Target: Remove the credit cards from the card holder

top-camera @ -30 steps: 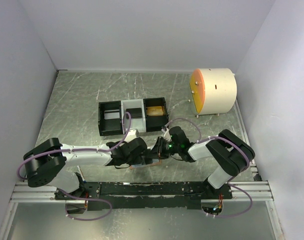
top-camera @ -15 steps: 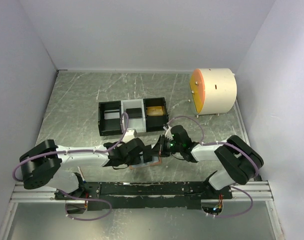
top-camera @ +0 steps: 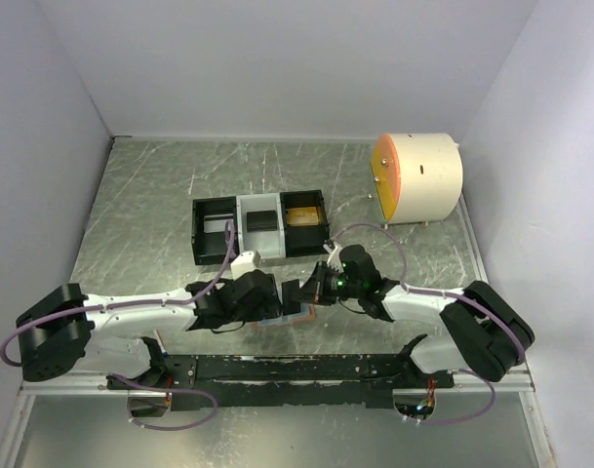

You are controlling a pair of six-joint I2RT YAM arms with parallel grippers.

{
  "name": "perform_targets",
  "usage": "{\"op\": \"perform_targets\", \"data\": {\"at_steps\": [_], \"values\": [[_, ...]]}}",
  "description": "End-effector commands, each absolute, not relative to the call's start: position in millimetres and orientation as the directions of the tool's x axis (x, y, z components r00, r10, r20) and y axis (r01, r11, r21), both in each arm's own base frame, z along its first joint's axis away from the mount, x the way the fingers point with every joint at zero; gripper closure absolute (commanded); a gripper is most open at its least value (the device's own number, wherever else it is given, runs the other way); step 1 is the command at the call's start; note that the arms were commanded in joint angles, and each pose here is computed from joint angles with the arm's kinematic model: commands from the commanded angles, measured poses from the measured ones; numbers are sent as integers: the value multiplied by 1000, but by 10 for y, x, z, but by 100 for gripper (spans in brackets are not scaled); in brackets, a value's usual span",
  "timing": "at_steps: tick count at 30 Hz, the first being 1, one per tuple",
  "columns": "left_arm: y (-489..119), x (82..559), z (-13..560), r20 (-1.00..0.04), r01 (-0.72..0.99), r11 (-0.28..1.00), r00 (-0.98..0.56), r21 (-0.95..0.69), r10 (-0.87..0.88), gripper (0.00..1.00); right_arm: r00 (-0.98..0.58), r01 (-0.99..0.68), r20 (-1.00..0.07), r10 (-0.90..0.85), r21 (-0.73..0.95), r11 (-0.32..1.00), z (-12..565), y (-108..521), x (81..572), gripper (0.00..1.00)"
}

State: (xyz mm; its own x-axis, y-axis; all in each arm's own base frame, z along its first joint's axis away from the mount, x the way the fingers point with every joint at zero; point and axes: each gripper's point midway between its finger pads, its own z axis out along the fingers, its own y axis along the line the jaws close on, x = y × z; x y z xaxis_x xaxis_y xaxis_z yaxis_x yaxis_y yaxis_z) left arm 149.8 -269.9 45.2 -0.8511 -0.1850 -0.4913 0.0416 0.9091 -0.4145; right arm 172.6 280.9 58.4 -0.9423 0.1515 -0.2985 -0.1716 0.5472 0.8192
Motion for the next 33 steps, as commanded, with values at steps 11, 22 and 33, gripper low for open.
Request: {"op": "perform_targets", "data": {"at_steps": [11,22,33], "values": [[-2389,1897,924,-572,49,927,-799,-371,-187,5,-903,-274,-417,101,742,612,684,2828,1784,100],[-1721,2439,1394,-633,-34,942,-733,-334,-251,1,-688,-526,-716,121,606,597,1247,2882,1868,100],[-830,2638,1751,-775,-235,963,-581,-131,-248,1,-361,-711,-932,-36,250,657,1632,2851,2095,100]]}}
